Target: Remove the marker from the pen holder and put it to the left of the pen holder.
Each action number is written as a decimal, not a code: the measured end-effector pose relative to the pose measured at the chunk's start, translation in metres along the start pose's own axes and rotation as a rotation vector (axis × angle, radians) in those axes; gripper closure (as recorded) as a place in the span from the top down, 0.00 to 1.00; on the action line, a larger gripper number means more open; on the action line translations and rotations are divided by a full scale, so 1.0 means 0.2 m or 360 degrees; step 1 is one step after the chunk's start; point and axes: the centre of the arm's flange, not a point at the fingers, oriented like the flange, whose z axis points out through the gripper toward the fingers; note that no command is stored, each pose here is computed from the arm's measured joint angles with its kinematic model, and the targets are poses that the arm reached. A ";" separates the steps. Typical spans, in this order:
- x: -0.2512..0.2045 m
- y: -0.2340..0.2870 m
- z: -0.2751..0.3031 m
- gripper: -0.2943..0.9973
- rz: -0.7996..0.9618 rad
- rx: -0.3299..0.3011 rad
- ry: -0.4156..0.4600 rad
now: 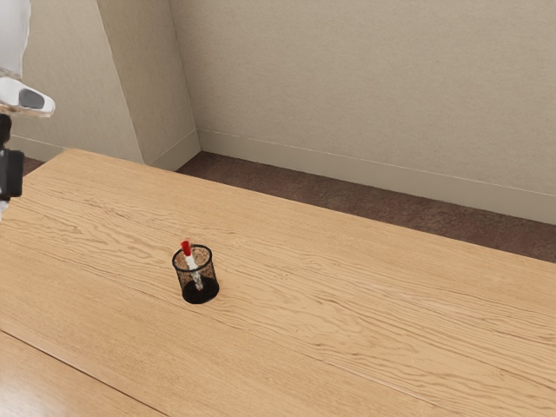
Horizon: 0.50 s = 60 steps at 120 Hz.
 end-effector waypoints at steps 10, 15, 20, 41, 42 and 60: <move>0.24 0.13 -0.21 0.76 0.0070 0.0065 0.0351; 0.35 0.18 -0.20 0.76 0.0096 0.0089 0.0407; 0.47 0.20 -0.14 0.76 0.0088 0.0092 0.0416; 1.08 0.21 0.48 0.76 0.0023 0.0022 0.0475; 1.09 0.22 0.50 0.76 0.0021 0.0017 0.0492; 1.18 0.33 0.43 0.76 0.0039 -0.0074 0.0907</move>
